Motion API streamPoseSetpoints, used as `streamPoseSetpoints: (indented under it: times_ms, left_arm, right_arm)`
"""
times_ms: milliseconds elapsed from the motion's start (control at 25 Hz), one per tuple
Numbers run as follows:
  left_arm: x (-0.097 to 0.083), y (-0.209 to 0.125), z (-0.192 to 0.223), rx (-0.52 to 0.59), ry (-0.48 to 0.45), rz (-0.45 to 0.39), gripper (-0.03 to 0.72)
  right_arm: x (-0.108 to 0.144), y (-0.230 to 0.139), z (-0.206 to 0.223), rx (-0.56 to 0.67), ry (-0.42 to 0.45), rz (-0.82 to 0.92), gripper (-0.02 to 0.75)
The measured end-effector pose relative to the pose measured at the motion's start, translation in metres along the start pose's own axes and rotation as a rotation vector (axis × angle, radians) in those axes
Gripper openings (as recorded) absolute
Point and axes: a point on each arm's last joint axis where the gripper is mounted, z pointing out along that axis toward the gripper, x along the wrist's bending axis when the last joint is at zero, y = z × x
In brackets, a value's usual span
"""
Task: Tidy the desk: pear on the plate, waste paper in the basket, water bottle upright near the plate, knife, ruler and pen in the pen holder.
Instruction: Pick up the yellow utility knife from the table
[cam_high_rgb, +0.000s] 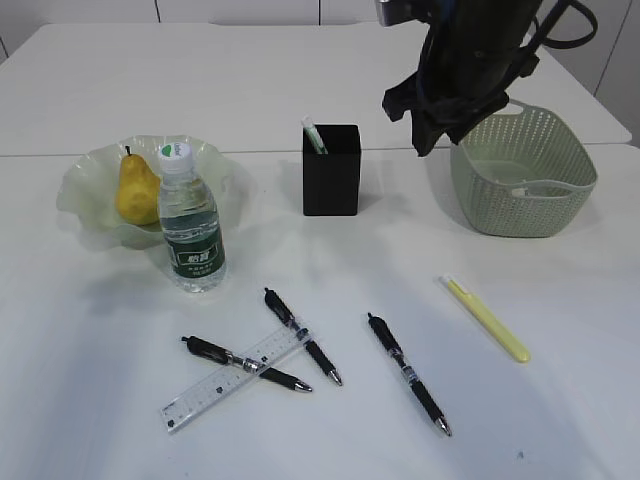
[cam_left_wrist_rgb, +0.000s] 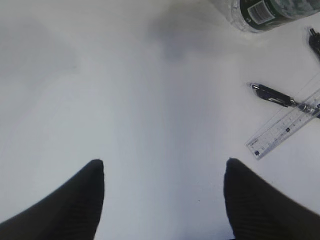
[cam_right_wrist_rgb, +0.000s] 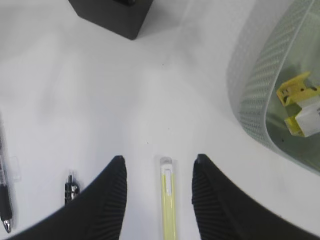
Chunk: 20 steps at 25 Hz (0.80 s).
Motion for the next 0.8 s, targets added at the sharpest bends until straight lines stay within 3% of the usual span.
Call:
streamPoseSetpoints:
  times_ms: [200, 480, 800]
  left_arm:
    - [0.000, 0.000, 0.000, 0.002, -0.002, -0.001, 0.528]
    - [0.000, 0.000, 0.000, 0.004, -0.002, -0.001, 0.528]
    - [0.000, -0.001, 0.000, 0.006, -0.002, -0.001, 0.528]
  right_arm:
    - [0.000, -0.008, 0.006, 0.062, -0.011, -0.012, 0.326]
    - [0.005, -0.043, 0.047, 0.232, 0.002, -0.058, 0.326]
    - [-0.008, -0.070, 0.078, 0.277, 0.024, -0.057, 0.326]
